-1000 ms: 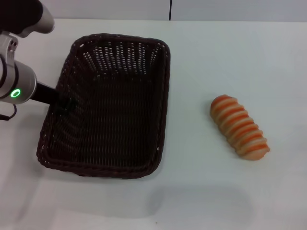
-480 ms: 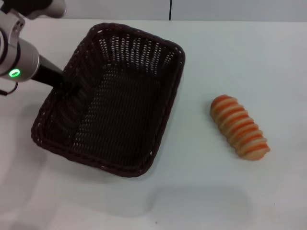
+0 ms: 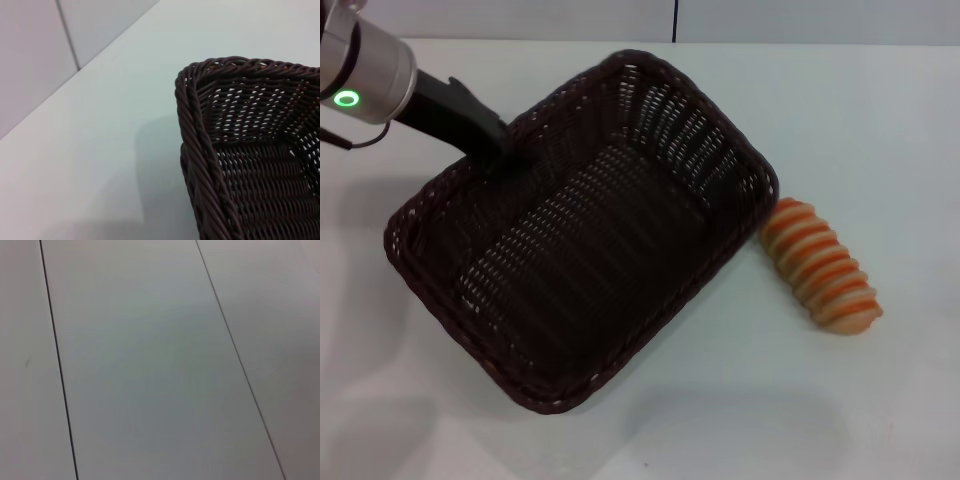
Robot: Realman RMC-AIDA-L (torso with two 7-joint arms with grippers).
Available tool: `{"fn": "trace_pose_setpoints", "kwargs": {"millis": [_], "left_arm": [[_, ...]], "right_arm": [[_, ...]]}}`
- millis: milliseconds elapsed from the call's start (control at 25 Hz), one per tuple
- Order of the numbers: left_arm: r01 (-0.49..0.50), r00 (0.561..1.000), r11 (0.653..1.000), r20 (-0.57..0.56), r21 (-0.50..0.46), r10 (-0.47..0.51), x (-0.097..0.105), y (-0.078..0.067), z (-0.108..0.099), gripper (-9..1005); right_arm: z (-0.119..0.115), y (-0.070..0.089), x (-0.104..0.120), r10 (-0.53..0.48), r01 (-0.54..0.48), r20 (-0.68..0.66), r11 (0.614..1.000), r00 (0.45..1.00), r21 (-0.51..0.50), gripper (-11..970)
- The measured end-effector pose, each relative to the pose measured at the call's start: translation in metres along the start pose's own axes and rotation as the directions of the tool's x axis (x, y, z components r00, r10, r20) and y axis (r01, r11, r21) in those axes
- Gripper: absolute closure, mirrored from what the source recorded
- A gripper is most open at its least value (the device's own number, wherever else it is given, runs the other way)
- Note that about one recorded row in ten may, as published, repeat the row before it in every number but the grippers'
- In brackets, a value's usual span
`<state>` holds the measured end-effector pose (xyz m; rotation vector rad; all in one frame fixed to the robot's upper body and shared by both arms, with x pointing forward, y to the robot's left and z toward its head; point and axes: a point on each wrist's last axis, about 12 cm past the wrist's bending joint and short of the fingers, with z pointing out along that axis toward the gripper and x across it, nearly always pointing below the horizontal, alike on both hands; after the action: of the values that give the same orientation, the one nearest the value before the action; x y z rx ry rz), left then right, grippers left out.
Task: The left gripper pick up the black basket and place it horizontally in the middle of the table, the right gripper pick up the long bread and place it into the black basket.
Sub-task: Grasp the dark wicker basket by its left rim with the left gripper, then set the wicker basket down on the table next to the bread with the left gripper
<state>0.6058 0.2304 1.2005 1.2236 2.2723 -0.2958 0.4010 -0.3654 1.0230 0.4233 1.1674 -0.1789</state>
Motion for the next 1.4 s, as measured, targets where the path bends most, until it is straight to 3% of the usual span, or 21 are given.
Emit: {"fn": "trace_pose_setpoints", "kwargs": {"millis": [240,560,600,760,920,1120,1400], "left_arm": [[-0.133,0.991,0.989,0.004,0.072,0.133,-0.015,-0.002,0.0,787],[-0.31,0.95,0.937,0.018,0.161,0.311,-0.026,-0.008,-0.001,790],[-0.367,0.929,0.91,0.026,0.196,0.369,-0.027,-0.013,0.001,792],[-0.414,0.908,0.884,0.032,0.217,0.418,-0.028,-0.017,0.002,797],[-0.501,0.863,0.825,0.083,0.262,0.498,-0.031,-0.025,0.002,802],[-0.534,0.844,0.795,0.121,0.288,0.523,-0.037,-0.032,0.01,808],[-0.545,0.837,0.792,0.134,0.274,0.53,-0.045,-0.037,0.023,808]], "right_arm": [[-0.001,0.001,-0.001,0.005,-0.005,0.013,1.0,1.0,-0.002,132],[-0.002,0.002,-0.004,0.009,-0.009,0.032,1.0,0.999,-0.009,132],[-0.002,0.002,-0.004,0.009,-0.009,0.035,1.0,0.999,-0.009,132],[-0.003,0.002,-0.006,0.011,-0.01,0.047,1.0,0.999,-0.014,132],[-0.004,0.003,-0.006,0.015,-0.014,0.053,1.0,0.998,-0.017,132],[-0.005,0.005,-0.006,0.019,-0.018,0.047,0.999,0.999,-0.027,131],[-0.007,0.003,-0.006,0.018,-0.018,0.044,1.0,0.999,-0.021,131]]}}
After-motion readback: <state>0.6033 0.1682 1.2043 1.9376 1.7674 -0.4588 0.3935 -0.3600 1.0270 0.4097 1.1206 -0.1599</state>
